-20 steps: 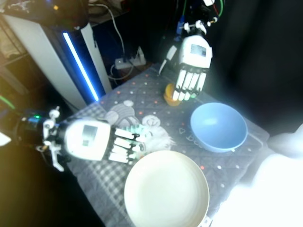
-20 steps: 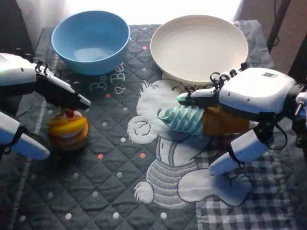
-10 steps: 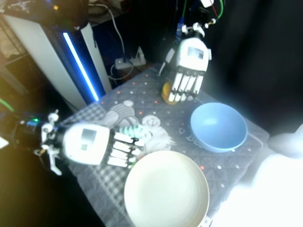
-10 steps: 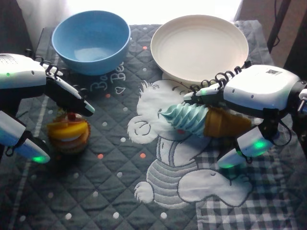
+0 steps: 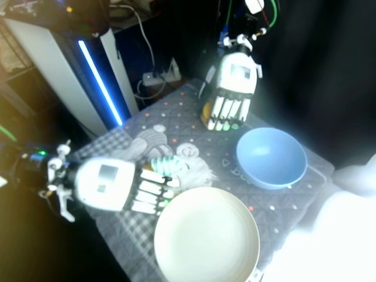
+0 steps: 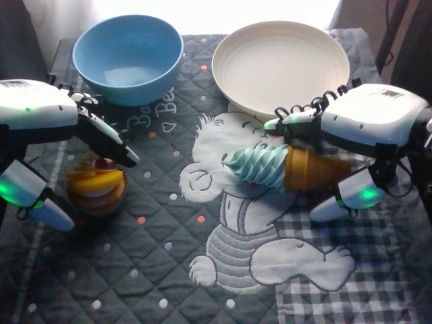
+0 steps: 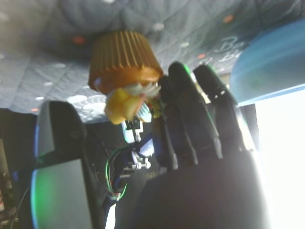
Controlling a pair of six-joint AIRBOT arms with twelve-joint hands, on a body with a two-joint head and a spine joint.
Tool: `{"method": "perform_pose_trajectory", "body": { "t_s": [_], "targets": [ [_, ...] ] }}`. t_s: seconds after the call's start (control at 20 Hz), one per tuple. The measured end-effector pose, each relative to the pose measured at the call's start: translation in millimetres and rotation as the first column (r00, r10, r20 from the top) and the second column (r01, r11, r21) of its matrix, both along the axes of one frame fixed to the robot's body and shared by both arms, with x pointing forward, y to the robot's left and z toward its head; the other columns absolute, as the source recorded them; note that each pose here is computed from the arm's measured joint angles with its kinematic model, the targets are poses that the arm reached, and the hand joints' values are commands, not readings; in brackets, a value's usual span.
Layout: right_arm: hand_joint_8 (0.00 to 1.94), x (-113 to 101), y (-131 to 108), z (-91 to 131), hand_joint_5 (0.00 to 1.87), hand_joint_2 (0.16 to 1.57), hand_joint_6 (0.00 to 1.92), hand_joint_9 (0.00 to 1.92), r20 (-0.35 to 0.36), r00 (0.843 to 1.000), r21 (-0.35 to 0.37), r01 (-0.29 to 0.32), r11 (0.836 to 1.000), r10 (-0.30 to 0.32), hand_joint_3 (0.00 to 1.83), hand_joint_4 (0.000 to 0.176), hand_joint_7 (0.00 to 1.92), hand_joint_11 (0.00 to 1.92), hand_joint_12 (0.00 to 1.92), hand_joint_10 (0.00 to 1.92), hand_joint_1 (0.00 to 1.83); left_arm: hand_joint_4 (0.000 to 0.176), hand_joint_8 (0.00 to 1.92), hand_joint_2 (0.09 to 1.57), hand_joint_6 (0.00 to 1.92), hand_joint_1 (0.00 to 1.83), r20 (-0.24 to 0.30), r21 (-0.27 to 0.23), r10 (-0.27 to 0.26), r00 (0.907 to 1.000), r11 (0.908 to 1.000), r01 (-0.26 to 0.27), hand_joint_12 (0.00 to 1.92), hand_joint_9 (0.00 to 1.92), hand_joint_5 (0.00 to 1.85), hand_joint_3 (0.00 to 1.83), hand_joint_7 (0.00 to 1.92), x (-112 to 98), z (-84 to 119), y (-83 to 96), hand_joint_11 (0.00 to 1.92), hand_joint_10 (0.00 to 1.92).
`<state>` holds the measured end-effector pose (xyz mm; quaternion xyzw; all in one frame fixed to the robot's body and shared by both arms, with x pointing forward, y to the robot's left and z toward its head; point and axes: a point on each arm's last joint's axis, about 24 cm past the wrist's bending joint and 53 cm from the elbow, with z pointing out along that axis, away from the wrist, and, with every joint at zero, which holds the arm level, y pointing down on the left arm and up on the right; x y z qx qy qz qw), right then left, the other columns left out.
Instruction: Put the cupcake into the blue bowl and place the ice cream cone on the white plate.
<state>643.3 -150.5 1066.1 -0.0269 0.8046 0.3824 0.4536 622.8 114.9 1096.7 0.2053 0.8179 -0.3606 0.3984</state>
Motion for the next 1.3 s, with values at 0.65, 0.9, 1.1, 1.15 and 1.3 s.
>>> {"method": "perform_pose_trajectory", "body": {
  "t_s": [0.65, 0.9, 1.1, 1.15, 1.3],
  "targets": [
    [0.63, 3.9, 2.7, 7.2, 1.04, 1.09, 0.86, 1.32, 0.018, 1.000, 0.042, 0.007, 0.999, -0.007, 0.00, 0.000, 1.37, 1.17, 1.58, 1.13, 1.17, 0.000, 0.33, 1.01, 0.42, 1.41, -0.048, -0.013, 0.029, 0.9984, 0.9995, -0.029, 1.17, 1.11, 1.24, 0.00, 1.29, 8.7, -12.9, -2.6, 0.91, 1.00],
    [0.60, 4.1, 2.7, 8.9, 1.00, 1.11, 0.93, 1.29, 0.022, 1.000, 0.047, 0.006, 0.999, -0.007, 0.00, 0.000, 1.33, 1.13, 1.59, 1.07, 1.16, 0.000, 0.42, 1.00, 0.32, 1.39, -0.044, -0.031, 0.042, 0.9981, 0.9986, -0.044, 1.18, 1.12, 1.29, 0.01, 1.28, 12.4, -9.6, -1.1, 0.94, 0.94],
    [0.90, 1.7, 6.8, 16.4, 0.94, 1.10, 0.87, 1.23, 0.033, 0.999, 0.087, 0.004, 0.996, -0.006, 0.01, 0.000, 1.16, 1.07, 1.52, 1.00, 1.25, 0.000, 0.31, 1.01, 0.60, 1.40, -0.035, -0.052, 0.064, 0.9973, 0.9964, -0.066, 1.04, 1.10, 1.19, 0.00, 1.29, 17.2, -6.3, 1.5, 0.89, 0.94],
    [0.95, 1.9, 7.4, 18.9, 0.92, 1.10, 0.88, 1.23, 0.038, 0.999, 0.098, 0.004, 0.995, -0.007, 0.00, 0.000, 1.14, 1.07, 1.50, 0.97, 1.27, 0.000, 0.35, 1.01, 0.53, 1.40, -0.033, -0.057, 0.066, 0.9973, 0.9961, -0.068, 1.09, 1.11, 1.20, 0.00, 1.27, 17.4, -5.8, 1.9, 0.92, 0.97],
    [1.00, 2.7, 9.2, 33.7, 0.91, 1.11, 0.90, 1.21, 0.063, 0.998, 0.159, 0.009, 0.987, -0.019, 0.00, 0.000, 1.11, 1.03, 1.49, 0.94, 1.27, 0.000, 0.27, 1.01, 0.61, 1.40, -0.032, -0.079, 0.078, 0.9965, 0.9937, -0.080, 1.08, 1.16, 1.17, 0.00, 1.28, 19.2, -2.1, 2.8, 0.96, 0.91]
  ]
}}
